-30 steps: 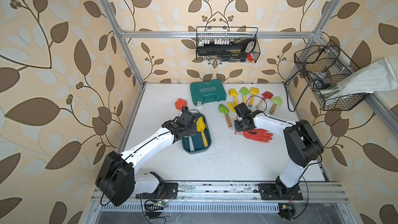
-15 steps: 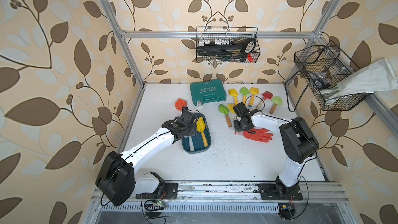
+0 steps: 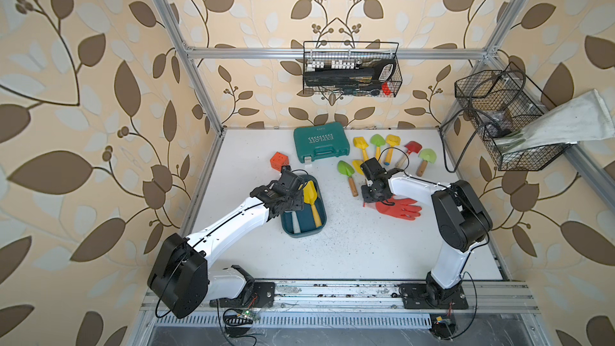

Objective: Take the shovel out of the storage box
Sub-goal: Place the shovel at the center of the board.

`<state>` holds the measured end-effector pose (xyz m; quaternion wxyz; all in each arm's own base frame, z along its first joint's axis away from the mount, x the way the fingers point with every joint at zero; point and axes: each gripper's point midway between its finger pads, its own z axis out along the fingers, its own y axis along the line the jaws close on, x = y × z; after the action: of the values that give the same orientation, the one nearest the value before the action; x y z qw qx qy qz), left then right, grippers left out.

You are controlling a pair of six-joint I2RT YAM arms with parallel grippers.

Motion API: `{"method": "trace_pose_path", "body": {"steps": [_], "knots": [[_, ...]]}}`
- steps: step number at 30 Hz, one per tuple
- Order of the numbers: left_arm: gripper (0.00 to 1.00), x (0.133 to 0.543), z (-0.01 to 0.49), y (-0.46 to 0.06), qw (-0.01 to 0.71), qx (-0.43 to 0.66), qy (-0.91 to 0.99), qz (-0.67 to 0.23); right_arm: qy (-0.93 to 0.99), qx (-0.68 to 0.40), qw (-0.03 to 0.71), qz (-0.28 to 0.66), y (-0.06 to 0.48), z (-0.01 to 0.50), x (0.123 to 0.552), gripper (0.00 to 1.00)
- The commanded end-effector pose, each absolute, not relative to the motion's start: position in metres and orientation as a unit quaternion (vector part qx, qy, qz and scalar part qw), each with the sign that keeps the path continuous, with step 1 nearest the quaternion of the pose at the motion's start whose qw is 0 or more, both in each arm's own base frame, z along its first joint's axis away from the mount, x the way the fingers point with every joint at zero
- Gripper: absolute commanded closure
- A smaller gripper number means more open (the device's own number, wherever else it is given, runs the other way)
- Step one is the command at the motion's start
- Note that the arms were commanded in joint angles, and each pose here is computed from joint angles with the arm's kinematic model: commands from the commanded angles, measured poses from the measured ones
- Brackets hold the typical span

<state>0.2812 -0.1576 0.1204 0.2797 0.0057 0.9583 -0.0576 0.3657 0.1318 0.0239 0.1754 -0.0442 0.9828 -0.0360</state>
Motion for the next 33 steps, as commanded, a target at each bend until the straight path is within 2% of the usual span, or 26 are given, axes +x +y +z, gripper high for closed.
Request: {"method": "trace_pose_path", "body": {"steps": [1,13,27,33], "knots": [[0.30,0.2855,0.1347,-0.1651,0.292,0.004,0.953,-0.074,0.983,-0.041,0.177,-0.035,0.1330,0.0251,0.3732,0.88],[0.30,0.2854,0.1345,-0.1654,0.292,0.005,0.954,-0.074,0.983,-0.041,0.177,-0.033,0.1339,0.0252,0.3740,0.84],[0.30,0.2856,0.1343,-0.1651,0.292,0.005,0.954,-0.074,0.982,-0.041,0.179,-0.033,0.1337,0.0268,0.3739,0.74],[0.30,0.2857,0.1346,-0.1649,0.293,0.004,0.953,-0.074,0.982,-0.041,0.181,-0.032,0.1336,0.0275,0.3739,0.74]]}}
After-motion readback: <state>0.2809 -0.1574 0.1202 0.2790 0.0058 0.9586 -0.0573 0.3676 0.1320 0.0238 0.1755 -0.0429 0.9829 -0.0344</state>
